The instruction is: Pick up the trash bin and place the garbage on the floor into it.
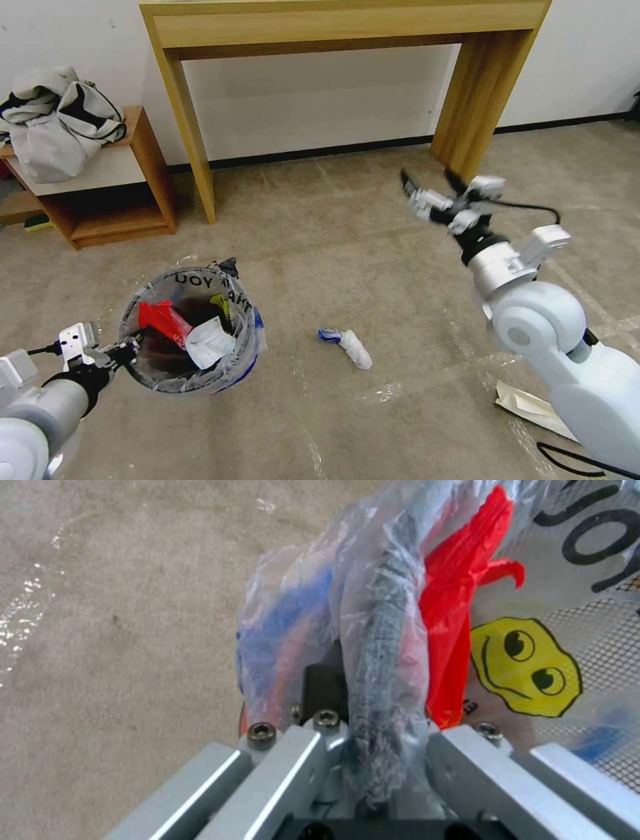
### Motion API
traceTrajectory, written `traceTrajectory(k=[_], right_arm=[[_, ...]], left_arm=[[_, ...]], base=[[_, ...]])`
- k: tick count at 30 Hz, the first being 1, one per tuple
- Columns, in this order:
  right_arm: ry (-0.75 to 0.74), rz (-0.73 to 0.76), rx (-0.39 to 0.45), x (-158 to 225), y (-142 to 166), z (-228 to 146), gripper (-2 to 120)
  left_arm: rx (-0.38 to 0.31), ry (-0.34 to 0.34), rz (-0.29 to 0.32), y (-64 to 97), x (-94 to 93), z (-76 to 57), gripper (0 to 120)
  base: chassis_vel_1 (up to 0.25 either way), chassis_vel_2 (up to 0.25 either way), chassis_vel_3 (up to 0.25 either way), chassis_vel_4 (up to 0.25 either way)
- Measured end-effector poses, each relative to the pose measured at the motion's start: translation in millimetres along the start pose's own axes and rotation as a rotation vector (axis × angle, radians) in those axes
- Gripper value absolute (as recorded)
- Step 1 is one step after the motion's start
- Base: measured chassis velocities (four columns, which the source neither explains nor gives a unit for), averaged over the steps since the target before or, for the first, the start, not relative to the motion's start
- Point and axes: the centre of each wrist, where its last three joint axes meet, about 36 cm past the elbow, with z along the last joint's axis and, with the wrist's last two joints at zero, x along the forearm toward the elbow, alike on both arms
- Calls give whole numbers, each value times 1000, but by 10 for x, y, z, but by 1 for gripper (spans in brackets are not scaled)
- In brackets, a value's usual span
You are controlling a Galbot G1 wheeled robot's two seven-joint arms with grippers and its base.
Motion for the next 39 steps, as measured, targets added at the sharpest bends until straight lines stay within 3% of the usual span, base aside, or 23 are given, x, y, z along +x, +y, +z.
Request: traceTrajectory(k=[2,12,15,16,26,31,39], right_arm=[[137,-18,30,-4,121,49,100],[484,-78,150,-215,336,266,100],[552,-72,209,-278,318,482,100],[610,-58,257,-346,278,732,100],[784,-52,328,-483,293,1513,100],[836,-80,336,-588,438,1813,100],[861,-75,365,-847,373,2236,97]], left_arm=[[1,-2,-2,-2,12,5,1],[3,-6,-4,-2,6,11,1],[6,-5,-2,2,-17,15,1],[8,-5,-2,7,-35,19,1],[12,-5,-14,55,-105,40,1],[19,-7,-17,70,-115,43,1],[24,-9,-28,96,-93,49,1]], base=[[0,0,0,0],[0,0,0,0],[0,0,0,0],[0,0,0,0],[0,0,0,0],[0,0,0,0],[0,0,0,0]])
